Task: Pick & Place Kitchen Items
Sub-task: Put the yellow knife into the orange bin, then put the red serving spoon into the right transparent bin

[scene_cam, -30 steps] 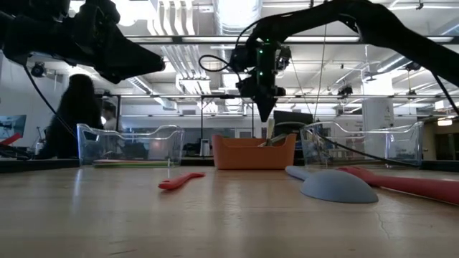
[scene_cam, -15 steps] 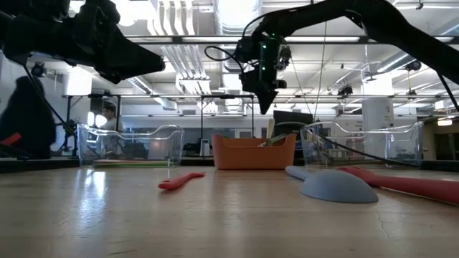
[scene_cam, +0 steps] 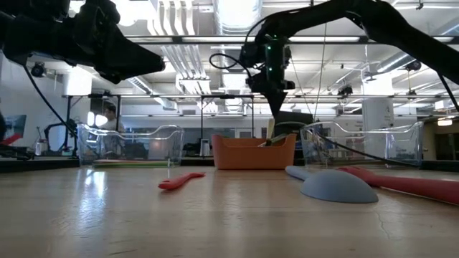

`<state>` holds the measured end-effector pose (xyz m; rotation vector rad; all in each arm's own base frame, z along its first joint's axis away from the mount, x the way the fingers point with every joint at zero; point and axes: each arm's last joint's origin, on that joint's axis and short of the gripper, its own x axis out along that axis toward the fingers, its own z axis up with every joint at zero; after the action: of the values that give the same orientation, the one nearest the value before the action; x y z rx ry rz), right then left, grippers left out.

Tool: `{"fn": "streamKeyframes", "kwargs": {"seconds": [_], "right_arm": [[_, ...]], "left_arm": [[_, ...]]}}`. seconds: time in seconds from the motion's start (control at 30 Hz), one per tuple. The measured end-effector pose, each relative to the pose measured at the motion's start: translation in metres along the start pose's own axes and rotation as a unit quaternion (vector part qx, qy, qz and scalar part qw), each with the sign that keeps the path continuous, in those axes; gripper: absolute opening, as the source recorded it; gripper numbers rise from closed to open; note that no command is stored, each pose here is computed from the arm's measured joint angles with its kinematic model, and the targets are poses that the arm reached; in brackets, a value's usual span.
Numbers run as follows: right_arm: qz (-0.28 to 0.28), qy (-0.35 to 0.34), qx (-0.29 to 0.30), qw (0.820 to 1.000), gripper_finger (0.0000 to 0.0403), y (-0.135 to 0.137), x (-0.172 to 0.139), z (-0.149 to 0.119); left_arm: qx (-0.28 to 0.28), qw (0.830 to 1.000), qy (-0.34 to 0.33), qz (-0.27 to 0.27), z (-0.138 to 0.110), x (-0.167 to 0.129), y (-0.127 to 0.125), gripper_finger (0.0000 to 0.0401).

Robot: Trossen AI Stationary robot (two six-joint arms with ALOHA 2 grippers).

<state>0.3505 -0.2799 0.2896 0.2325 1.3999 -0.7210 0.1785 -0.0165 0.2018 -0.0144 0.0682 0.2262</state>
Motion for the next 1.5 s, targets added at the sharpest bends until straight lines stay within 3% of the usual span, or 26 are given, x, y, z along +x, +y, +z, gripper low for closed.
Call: {"fn": "streamKeyframes", "kwargs": {"seconds": [0.2, 0.47, 0.7, 0.9, 1.17, 1.37, 1.5], "right_arm": [[0.013, 0.011, -0.013, 1.000, 0.0008, 0.003, 0.000, -0.002], [-0.015, -0.020, -0.012, 1.000, 0.0008, 0.003, 0.005, 0.005], [0.028, 0.025, -0.028, 0.999, 0.0008, 0.012, 0.025, -0.003], [0.028, 0.026, -0.040, 0.998, 0.0008, 0.016, 0.019, -0.003], [0.004, -0.063, -0.047, 0.997, 0.0008, 0.007, -0.031, 0.000], [0.017, -0.110, -0.005, 0.994, 0.0008, 0.000, -0.098, -0.030], [0.069, -0.133, 0.018, 0.989, 0.0008, 0.011, -0.142, -0.058]], "left_arm": [[0.000, 1.000, 0.000, 0.000, 0.000, 0.000, 0.000, 0.0186], [0.000, 1.000, 0.000, 0.000, 0.000, 0.000, 0.000, 0.0186], [0.000, 1.000, 0.000, 0.000, 0.000, 0.000, 0.000, 0.0186], [0.000, 1.000, 0.000, 0.001, 0.000, 0.000, 0.000, 0.0186], [0.001, 1.000, 0.000, 0.004, 0.000, 0.000, 0.000, 0.0186], [0.004, 1.000, 0.000, 0.007, 0.000, 0.000, 0.001, 0.0186], [0.004, 1.000, 0.000, 0.008, 0.000, 0.000, 0.001, 0.0186]]}}
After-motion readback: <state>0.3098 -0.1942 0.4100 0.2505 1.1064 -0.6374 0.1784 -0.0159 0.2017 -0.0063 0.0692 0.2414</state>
